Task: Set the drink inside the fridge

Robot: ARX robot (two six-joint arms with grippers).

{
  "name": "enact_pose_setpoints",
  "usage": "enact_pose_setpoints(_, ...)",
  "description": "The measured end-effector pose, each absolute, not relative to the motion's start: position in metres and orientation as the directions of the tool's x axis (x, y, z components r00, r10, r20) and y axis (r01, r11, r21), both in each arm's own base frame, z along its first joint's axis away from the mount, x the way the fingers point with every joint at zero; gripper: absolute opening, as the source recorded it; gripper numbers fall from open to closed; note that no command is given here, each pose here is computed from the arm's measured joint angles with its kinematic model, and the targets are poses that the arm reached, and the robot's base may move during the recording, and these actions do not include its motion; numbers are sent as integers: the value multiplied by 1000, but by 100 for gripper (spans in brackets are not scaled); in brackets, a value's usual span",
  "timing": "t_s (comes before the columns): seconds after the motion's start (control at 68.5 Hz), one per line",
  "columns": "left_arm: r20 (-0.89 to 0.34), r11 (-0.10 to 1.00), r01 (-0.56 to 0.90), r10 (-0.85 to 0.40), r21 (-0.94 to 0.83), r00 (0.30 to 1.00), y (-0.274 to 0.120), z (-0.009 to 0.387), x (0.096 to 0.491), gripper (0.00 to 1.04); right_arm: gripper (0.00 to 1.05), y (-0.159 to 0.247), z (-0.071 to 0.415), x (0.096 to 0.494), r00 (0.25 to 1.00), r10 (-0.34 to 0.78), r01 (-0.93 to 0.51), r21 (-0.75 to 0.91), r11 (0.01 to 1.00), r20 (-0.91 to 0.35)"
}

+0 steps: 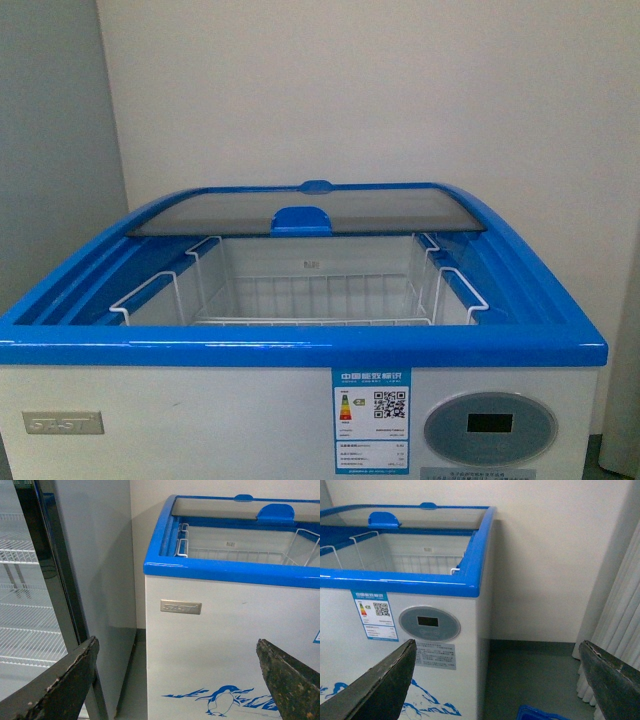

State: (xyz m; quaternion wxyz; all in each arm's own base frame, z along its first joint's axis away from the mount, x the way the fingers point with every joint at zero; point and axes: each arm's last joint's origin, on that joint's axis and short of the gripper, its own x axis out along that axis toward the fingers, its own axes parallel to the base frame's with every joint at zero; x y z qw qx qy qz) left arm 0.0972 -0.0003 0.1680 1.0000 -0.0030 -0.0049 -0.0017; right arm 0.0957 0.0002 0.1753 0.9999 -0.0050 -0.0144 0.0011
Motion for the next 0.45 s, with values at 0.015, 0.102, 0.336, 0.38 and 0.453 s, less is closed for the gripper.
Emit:
enact_pose_setpoints(0.015, 10, 1000, 3, -3, -6, 1000, 0, 168, 97, 97, 98, 0, 175, 96, 1000, 2, -2, -10, 1000, 29)
enact_pose_setpoints(0.102, 10, 1000, 3, -3, -6, 1000, 0, 168, 97, 97, 98, 0, 175, 96, 1000, 2, -2, -10, 1000, 29)
enact_pose_setpoints(0.336, 10, 1000, 3, -3, -6, 1000, 0, 168, 97, 97, 98, 0, 175, 96, 1000, 2, -2, -10, 1000, 29)
enact_pose_setpoints(0.38, 10, 1000, 3, -3, -6, 1000, 0, 168, 97, 97, 98, 0, 175, 96, 1000, 2, -2, -10, 1000, 29)
enact_pose_setpoints(0.453, 10, 1000, 3, -3, -6, 1000, 0, 168, 97, 97, 98, 0, 175, 96, 1000, 2, -2, -10, 1000, 29)
